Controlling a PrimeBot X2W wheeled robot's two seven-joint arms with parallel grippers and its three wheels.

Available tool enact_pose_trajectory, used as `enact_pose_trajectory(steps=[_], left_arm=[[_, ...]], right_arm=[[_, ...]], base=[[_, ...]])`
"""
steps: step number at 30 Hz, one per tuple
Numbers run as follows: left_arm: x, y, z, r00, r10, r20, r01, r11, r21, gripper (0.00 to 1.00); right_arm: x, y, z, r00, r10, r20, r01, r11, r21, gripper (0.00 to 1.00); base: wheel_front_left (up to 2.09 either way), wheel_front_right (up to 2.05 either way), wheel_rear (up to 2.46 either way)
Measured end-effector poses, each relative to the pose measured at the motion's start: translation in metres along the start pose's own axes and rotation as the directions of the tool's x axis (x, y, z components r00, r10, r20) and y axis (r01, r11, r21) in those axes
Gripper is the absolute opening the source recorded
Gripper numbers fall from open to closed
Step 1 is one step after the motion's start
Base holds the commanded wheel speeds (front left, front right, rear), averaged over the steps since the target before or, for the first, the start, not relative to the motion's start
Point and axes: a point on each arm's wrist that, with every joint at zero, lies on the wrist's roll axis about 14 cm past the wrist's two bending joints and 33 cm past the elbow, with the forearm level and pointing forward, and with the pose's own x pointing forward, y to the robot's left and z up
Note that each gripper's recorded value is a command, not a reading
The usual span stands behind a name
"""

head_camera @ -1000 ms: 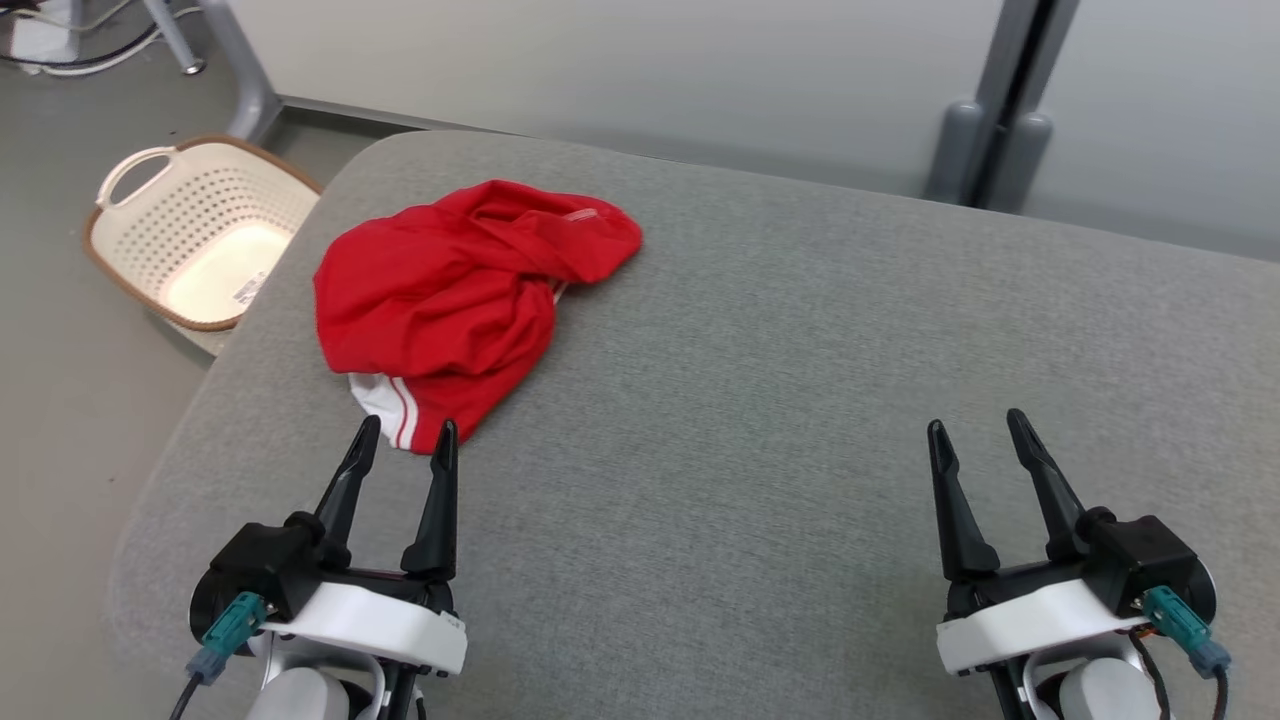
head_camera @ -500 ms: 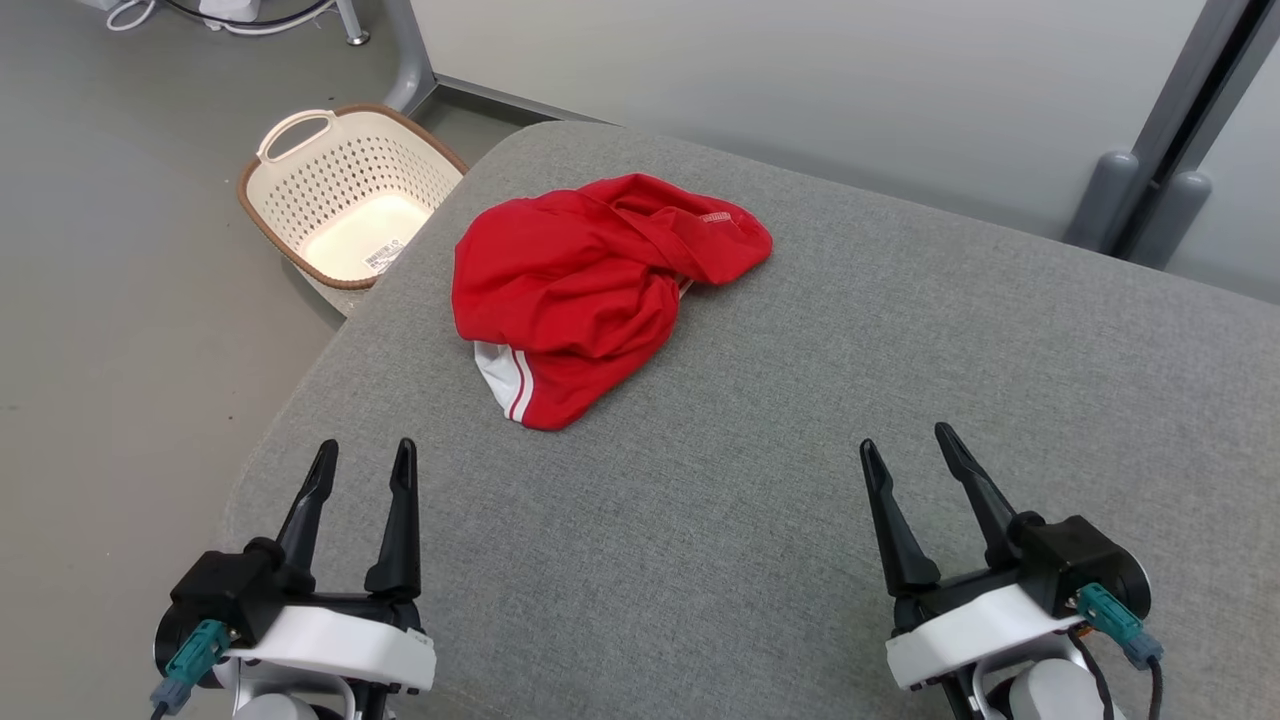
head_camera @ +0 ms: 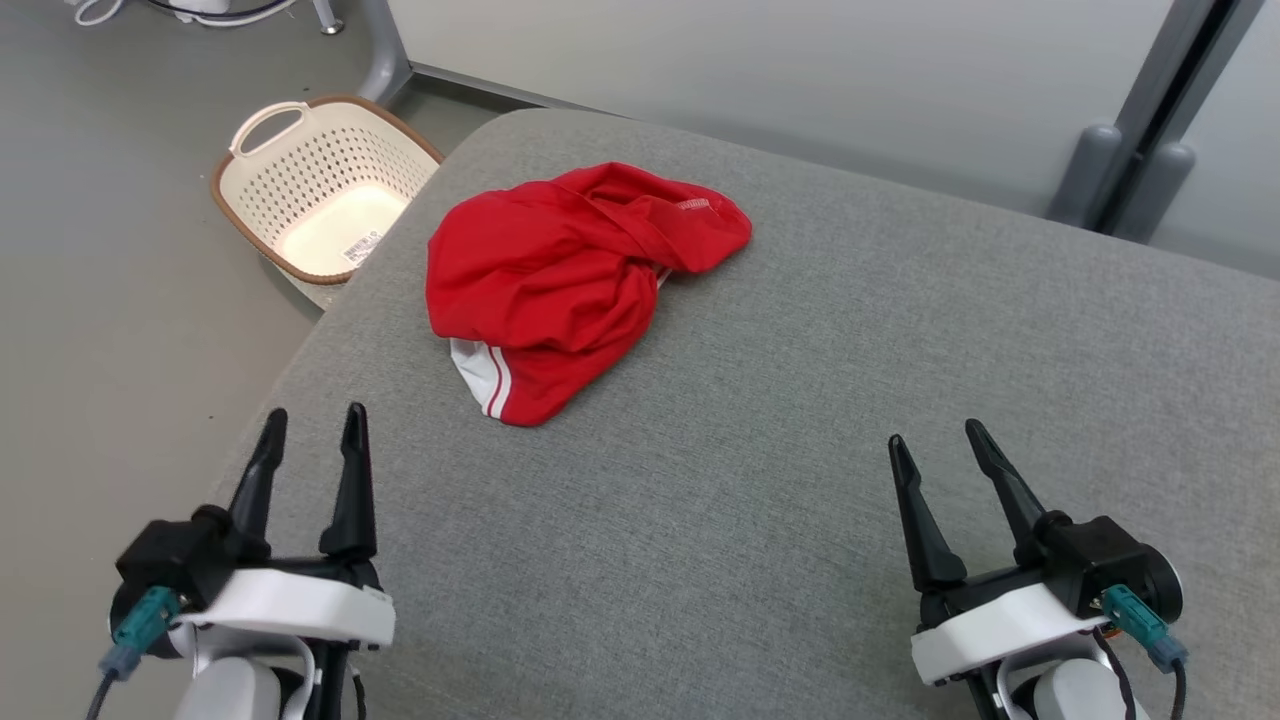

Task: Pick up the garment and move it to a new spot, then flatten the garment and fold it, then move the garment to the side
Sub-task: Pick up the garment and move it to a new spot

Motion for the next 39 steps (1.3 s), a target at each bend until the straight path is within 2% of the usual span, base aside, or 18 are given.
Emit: enact_pose_trajectory(steps=[4,9,13,18,21,29,35,36,37,38,39], left_arm=[[0.023,0.004,0.001,1.0,0.001,-0.005,0.0,1.0,0.013,1.0],[0.063,0.004,-0.007,0.997,-0.041,-0.066,0.047,0.994,0.095,1.0],[0.101,0.004,-0.022,0.982,-0.042,-0.186,0.063,0.992,0.106,1.0],[0.138,-0.022,-0.049,0.931,-0.098,-0.35,0.094,0.995,-0.028,1.0],[0.154,-0.013,-0.071,0.875,-0.086,-0.477,0.103,0.995,0.009,1.0],[0.175,-0.016,-0.117,0.77,-0.071,-0.634,0.137,0.989,0.056,1.0],[0.189,-0.01,-0.139,0.737,-0.027,-0.676,0.121,0.988,0.092,1.0],[0.19,-0.01,-0.143,0.728,-0.022,-0.685,0.124,0.987,0.1,0.83],[0.191,-0.011,-0.147,0.724,-0.022,-0.689,0.124,0.987,0.099,0.26],[0.193,-0.013,-0.149,0.725,-0.026,-0.688,0.123,0.988,0.092,0.0],[0.194,-0.015,-0.151,0.726,-0.031,-0.687,0.121,0.989,0.084,0.0]], right_arm=[[-0.003,-0.019,-0.006,0.999,-0.048,-0.009,0.048,0.999,-0.011,1.0],[0.0,-0.048,-0.008,0.995,-0.097,0.0,0.097,0.994,-0.042,1.0],[0.0,-0.084,-0.008,0.986,-0.163,0.018,0.164,0.984,-0.071,1.0],[0.0,-0.119,-0.01,0.976,-0.218,0.026,0.22,0.969,-0.11,1.0],[-0.002,-0.14,-0.014,0.966,-0.257,0.024,0.258,0.959,-0.119,1.0],[-0.014,-0.162,-0.035,0.952,-0.307,-0.02,0.302,0.945,-0.125,1.0],[-0.021,-0.176,-0.046,0.94,-0.34,-0.04,0.332,0.934,-0.132,1.0],[-0.023,-0.18,-0.047,0.936,-0.35,-0.041,0.342,0.93,-0.133,1.0],[-0.025,-0.183,-0.048,0.933,-0.358,-0.044,0.35,0.927,-0.137,1.0],[-0.026,-0.185,-0.049,0.93,-0.365,-0.047,0.355,0.924,-0.142,1.0],[-0.028,-0.187,-0.05,0.928,-0.37,-0.049,0.36,0.922,-0.143,1.0]], base=[[0.0,0.0,0.0],[0.0,0.0,0.0],[0.0,0.0,0.0],[0.0,0.0,0.0],[0.0,0.0,0.0],[0.0,0.0,0.0],[0.0,0.0,0.0],[0.0,0.0,0.0],[0.0,0.0,0.0],[0.0,0.0,0.0],[0.0,0.0,0.0]])
